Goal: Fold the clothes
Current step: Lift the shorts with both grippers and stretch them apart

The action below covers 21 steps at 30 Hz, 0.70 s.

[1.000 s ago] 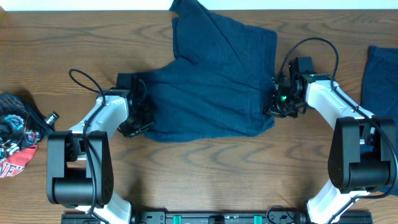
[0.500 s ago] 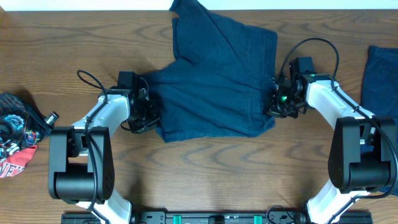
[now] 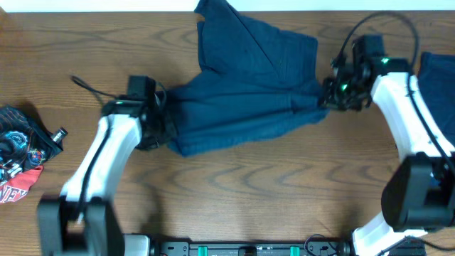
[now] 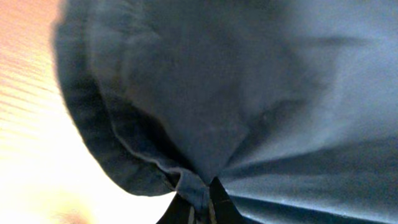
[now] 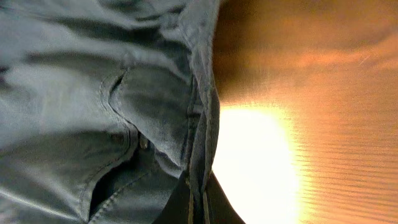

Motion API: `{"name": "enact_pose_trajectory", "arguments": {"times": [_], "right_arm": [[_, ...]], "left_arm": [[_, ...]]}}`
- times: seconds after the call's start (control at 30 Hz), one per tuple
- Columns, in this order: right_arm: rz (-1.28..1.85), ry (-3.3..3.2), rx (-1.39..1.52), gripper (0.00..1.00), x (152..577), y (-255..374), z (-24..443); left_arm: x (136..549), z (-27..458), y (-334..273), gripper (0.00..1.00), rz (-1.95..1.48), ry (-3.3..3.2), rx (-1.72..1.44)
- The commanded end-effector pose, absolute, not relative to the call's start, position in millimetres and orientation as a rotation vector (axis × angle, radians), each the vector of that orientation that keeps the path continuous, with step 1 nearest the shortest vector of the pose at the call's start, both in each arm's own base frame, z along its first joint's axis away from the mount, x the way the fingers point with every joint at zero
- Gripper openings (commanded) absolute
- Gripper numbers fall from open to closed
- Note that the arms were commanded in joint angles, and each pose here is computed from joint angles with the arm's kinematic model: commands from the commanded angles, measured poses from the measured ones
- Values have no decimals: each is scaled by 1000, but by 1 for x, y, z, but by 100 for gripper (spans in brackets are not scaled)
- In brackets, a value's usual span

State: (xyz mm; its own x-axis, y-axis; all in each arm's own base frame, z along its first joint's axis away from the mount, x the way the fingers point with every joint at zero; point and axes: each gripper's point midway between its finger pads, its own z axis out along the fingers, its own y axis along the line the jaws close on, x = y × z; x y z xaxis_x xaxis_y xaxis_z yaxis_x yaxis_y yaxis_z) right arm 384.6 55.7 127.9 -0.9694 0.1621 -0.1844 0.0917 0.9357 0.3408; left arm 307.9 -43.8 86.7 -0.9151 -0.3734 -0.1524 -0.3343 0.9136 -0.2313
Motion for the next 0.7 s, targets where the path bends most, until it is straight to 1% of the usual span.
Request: {"name": "enact_pose_trajectory", "arguments": {"times": [0.0, 0.17, 0.37, 0.53, 0.67], "right_arm": [[336, 2723, 136, 1, 401, 32, 197], [319, 2605, 116, 1, 396, 30, 277], [270, 2413, 81, 1, 374, 26, 375], [265, 2272, 61, 1, 340, 26, 441], [265, 2177, 69, 1, 312, 25, 478]], "left_arm": [[320, 158, -13, 6, -117, 2668, -524], [306, 252, -8, 6, -143, 2474, -498], [268, 356, -6, 6, -196, 2264, -453], [229, 423, -4, 6, -233, 2107, -427], [197, 464, -2, 6, -251, 2007, -412]]}}
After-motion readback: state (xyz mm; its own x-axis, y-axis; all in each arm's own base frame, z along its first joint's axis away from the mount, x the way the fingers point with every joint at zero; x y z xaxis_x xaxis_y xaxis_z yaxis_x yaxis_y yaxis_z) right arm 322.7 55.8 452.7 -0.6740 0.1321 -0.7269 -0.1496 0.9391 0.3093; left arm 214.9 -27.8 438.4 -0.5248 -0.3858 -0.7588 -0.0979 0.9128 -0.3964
